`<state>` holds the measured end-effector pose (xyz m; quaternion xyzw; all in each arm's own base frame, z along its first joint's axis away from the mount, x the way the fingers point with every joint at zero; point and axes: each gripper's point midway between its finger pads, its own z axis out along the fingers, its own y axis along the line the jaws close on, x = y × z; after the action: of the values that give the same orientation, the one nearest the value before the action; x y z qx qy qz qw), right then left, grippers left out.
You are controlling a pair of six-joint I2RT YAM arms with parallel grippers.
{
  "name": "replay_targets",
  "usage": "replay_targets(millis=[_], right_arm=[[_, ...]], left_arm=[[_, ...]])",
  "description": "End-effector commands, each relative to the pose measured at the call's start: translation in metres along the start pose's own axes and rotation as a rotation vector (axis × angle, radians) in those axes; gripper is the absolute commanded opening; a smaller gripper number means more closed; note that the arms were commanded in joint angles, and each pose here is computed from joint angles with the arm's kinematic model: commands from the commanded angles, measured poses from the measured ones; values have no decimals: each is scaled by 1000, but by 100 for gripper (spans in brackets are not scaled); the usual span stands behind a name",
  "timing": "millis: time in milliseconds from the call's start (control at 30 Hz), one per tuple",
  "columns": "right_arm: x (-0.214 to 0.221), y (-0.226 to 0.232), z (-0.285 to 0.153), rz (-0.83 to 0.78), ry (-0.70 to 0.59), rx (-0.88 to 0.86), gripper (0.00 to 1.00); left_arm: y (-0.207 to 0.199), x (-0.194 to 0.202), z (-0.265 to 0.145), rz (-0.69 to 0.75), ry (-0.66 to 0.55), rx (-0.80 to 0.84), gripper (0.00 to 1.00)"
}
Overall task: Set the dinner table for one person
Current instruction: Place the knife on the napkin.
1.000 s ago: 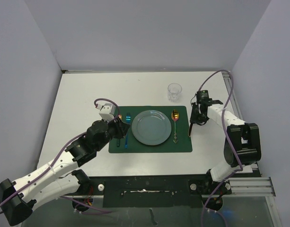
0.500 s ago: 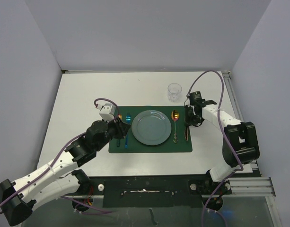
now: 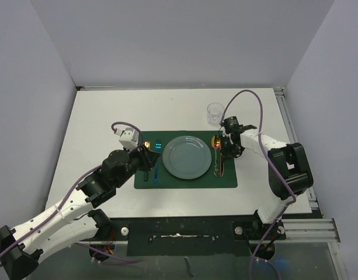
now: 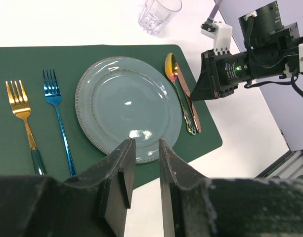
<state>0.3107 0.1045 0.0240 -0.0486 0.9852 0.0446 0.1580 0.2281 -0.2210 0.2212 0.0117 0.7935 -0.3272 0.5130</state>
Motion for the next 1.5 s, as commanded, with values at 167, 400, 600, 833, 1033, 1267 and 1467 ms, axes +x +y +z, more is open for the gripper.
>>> replay_targets(millis=[167, 400, 600, 833, 1033, 1267, 1467], right_arm=[[-20, 6, -8, -20, -62, 2, 0], [-27, 7, -10, -19, -75, 21, 13], [-29, 17, -10, -37, -80, 21, 27], [-24, 21, 0, -62, -50, 53, 27], [-22, 20, 1, -97, -38, 121, 26], [-17, 12, -2, -104, -28, 189, 26], [-6, 5, -3, -94, -12, 231, 26]], left_arm=[[-7, -12, -5, -13, -45, 27, 23], [-7, -10, -3, -13, -39, 30, 23], [-5, -10, -6, -15, -42, 25, 23], [-3, -13, -12, -20, -52, 21, 23], [-2, -12, -13, -24, -55, 18, 23], [-1, -12, -14, -25, -57, 18, 23], [-1, -11, -13, -25, -58, 18, 23]])
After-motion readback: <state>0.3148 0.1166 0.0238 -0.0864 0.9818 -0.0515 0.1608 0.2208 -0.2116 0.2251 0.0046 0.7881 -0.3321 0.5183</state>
